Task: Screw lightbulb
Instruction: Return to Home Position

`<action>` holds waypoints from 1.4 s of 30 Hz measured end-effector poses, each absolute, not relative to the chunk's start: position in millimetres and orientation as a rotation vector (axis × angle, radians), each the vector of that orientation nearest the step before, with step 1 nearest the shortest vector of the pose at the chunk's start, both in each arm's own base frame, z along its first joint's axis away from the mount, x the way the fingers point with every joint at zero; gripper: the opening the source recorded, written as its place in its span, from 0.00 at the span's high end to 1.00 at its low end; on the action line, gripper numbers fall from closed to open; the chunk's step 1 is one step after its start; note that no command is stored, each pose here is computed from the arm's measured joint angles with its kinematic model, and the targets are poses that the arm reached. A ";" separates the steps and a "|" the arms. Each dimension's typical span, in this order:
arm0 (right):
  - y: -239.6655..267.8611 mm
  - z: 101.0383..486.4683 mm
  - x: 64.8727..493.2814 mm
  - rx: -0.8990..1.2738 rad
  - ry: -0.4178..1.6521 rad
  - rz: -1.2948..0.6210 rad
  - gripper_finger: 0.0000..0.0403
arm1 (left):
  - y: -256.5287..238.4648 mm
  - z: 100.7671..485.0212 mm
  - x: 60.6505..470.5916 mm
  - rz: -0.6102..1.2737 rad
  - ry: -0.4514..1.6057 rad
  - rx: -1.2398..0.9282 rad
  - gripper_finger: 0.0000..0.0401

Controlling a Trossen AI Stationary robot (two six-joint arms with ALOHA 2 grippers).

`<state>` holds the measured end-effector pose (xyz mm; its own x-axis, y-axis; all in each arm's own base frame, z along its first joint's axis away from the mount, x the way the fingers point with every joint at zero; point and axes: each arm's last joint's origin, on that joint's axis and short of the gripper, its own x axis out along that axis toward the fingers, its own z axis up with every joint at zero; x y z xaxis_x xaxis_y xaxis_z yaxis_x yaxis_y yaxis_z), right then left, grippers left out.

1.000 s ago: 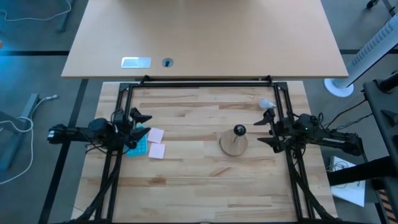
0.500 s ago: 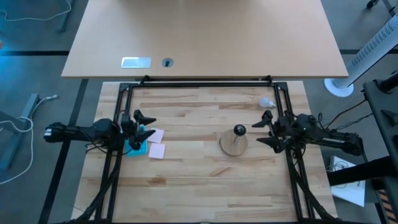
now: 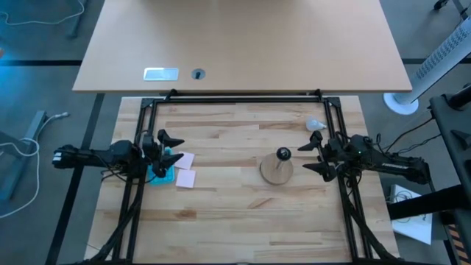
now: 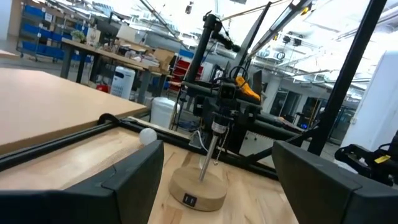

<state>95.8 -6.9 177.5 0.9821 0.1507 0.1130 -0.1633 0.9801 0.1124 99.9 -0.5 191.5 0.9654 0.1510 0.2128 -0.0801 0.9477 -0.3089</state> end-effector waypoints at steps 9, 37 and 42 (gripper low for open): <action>-7.0 172.3 96.2 0.192 -0.047 0.155 0.23 | -0.9 186.6 105.2 0.127 -0.177 -0.300 0.28; -4.3 172.8 95.8 0.192 -0.052 0.182 0.23 | 0.3 182.8 110.0 0.193 -0.129 -0.211 0.28; 4.3 171.8 95.9 0.196 -0.033 0.271 0.23 | 0.6 184.0 107.2 0.200 -0.140 -0.183 0.28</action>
